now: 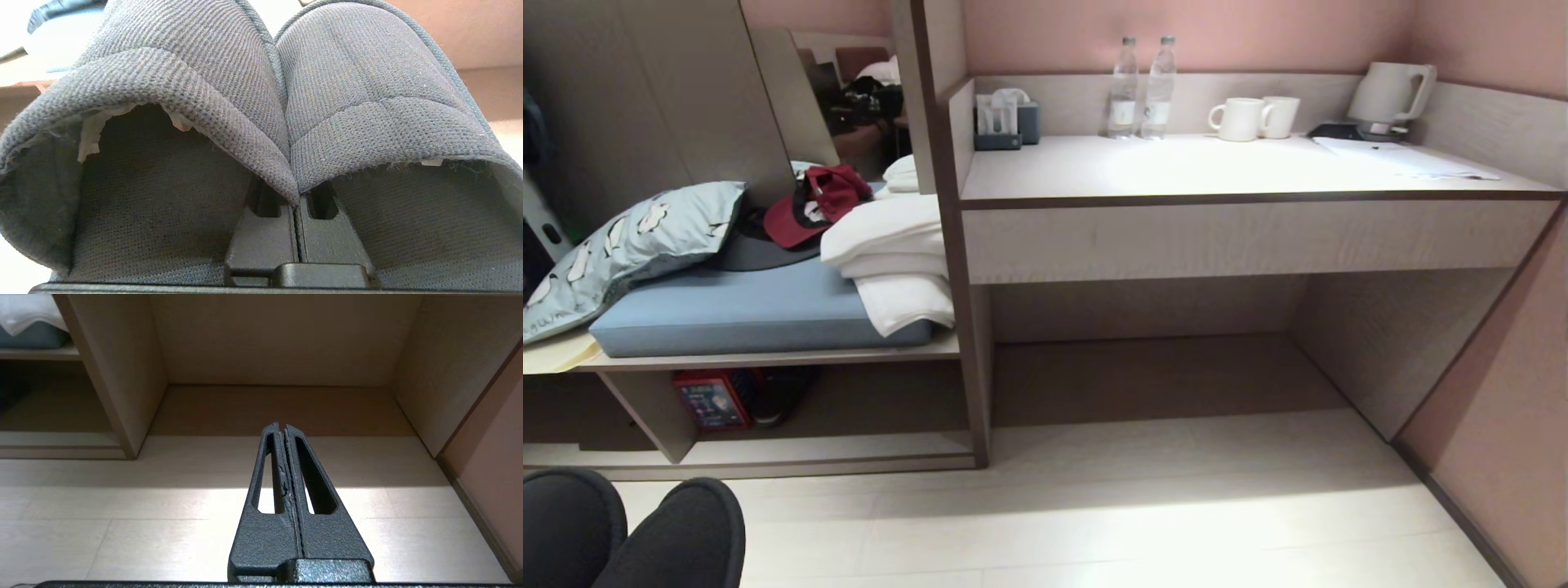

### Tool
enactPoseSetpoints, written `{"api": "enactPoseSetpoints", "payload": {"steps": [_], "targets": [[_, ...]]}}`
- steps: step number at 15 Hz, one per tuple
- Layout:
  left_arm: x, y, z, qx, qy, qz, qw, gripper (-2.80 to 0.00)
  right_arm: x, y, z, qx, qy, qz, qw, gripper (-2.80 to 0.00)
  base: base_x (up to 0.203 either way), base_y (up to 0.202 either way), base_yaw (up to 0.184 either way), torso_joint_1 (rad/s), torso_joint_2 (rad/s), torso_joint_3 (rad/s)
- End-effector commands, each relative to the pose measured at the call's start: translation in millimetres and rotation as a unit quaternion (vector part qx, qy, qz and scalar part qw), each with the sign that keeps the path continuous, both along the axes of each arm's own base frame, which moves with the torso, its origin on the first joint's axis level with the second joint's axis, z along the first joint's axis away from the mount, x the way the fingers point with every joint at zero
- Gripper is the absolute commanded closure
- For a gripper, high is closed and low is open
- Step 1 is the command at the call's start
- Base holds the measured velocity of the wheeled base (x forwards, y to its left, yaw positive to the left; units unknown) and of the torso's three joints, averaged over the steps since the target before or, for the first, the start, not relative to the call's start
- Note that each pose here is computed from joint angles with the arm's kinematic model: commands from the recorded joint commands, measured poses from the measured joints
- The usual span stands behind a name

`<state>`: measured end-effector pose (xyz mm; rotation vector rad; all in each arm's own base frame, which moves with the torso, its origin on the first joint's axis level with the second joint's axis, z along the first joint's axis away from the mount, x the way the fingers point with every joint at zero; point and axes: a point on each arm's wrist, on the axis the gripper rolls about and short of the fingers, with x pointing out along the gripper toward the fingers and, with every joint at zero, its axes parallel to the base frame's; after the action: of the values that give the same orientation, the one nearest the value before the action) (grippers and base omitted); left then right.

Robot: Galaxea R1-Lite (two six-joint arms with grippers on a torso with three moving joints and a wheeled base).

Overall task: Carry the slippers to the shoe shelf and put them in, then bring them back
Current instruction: Place the slippers on the floor

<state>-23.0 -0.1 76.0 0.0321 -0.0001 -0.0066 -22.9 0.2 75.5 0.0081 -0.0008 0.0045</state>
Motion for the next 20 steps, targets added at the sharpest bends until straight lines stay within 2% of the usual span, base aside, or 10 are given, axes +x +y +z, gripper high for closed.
{"api": "enactPoseSetpoints", "payload": {"steps": [1, 7, 10, 20], "targets": [[0.2, 0.0, -0.3, 0.000, 0.001, -0.001, 1.0000, 0.00, -0.1, 0.0, 0.0, 0.000, 0.000, 0.000, 1.000, 0.00, 0.000, 0.000, 0.000, 0.002, 0.00, 0.138], [0.2, 0.0, -0.3, 0.002, 0.002, -0.001, 1.0000, 0.00, -0.1, 0.0, 0.0, 0.000, 0.000, 0.000, 1.000, 0.00, 0.000, 0.000, 0.000, 0.001, 0.00, 0.023], [0.2, 0.0, -0.2, -0.011, 0.001, -0.001, 0.9999, 0.00, -0.1, 0.0, 0.0, 0.000, 0.000, 0.000, 1.000, 0.00, 0.000, 0.000, 0.000, 0.000, 0.00, 0.000], [0.2, 0.1, -0.3, -0.010, 0.002, 0.001, 0.9999, 0.00, -0.1, 0.0, 0.0, 0.000, 0.000, 0.000, 1.000, 0.00, 0.000, -0.020, 0.000, 0.000, 0.00, 0.000]]}}
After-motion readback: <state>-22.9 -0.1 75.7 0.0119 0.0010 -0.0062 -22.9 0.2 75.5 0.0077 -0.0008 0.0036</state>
